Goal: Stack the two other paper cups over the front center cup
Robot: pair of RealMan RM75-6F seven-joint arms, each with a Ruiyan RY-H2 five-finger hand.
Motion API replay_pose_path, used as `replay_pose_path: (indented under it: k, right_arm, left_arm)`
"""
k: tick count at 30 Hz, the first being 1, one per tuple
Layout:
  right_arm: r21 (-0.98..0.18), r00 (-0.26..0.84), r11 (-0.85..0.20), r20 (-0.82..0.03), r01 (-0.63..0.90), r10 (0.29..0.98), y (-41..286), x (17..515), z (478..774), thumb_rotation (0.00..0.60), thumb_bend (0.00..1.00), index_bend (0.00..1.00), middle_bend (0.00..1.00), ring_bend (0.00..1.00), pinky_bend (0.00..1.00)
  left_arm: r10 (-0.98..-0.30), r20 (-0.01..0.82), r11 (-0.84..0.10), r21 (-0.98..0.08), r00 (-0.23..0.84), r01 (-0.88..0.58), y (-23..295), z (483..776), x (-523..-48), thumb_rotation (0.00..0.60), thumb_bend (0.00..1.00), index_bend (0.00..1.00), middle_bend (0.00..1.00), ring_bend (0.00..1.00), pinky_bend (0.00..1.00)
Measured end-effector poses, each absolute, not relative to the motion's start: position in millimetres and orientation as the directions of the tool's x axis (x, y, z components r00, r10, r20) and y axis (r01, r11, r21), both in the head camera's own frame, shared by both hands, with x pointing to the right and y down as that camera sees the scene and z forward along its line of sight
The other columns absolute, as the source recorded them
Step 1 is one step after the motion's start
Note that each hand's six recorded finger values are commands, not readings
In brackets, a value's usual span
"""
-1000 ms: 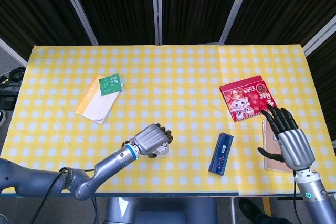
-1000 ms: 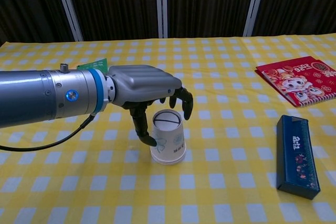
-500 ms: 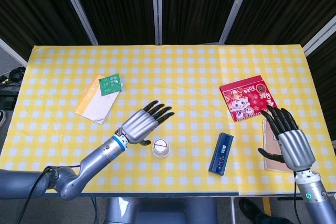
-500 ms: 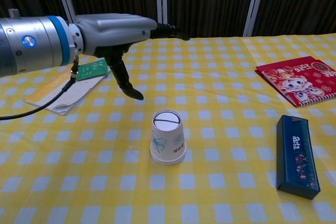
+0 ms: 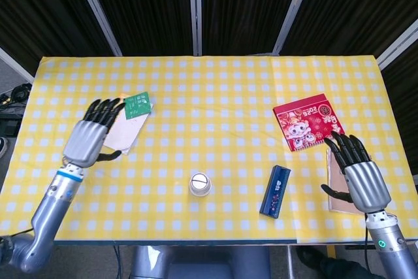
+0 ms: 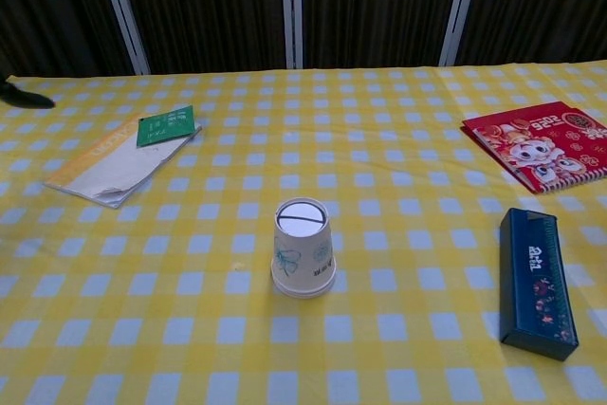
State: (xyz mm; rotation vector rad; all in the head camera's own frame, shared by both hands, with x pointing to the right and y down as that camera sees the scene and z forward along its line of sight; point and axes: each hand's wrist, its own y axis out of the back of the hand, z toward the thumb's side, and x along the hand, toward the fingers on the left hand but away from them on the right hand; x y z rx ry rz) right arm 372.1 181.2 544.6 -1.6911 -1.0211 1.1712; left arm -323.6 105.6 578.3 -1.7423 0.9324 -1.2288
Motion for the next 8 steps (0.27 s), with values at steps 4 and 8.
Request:
replay_pose_path:
  k: [4,8]
  right_arm:
    - [-0.932,0.23,-0.332,-0.295,0.145,0.927,180.1,372.8,546.9,0.6,0.0,0.0,0.0,0.0,0.0]
    - [-0.936,0.223,-0.327,-0.295,0.126,0.929,180.1,373.2,549.1,0.6,0.0,0.0,0.0,0.0,0.0]
  left_arm:
    - [-0.91,0.396,-0.412,-0.899,0.126,-0.147,144.0,574.3,-374.1,0.6,0.0,0.0,0.0,0.0,0.0]
    - [-0.917,0.397,-0.399,-0.899,0.045,-0.183,178.5,569.5,-405.9,0.6,0.0,0.0,0.0,0.0,0.0]
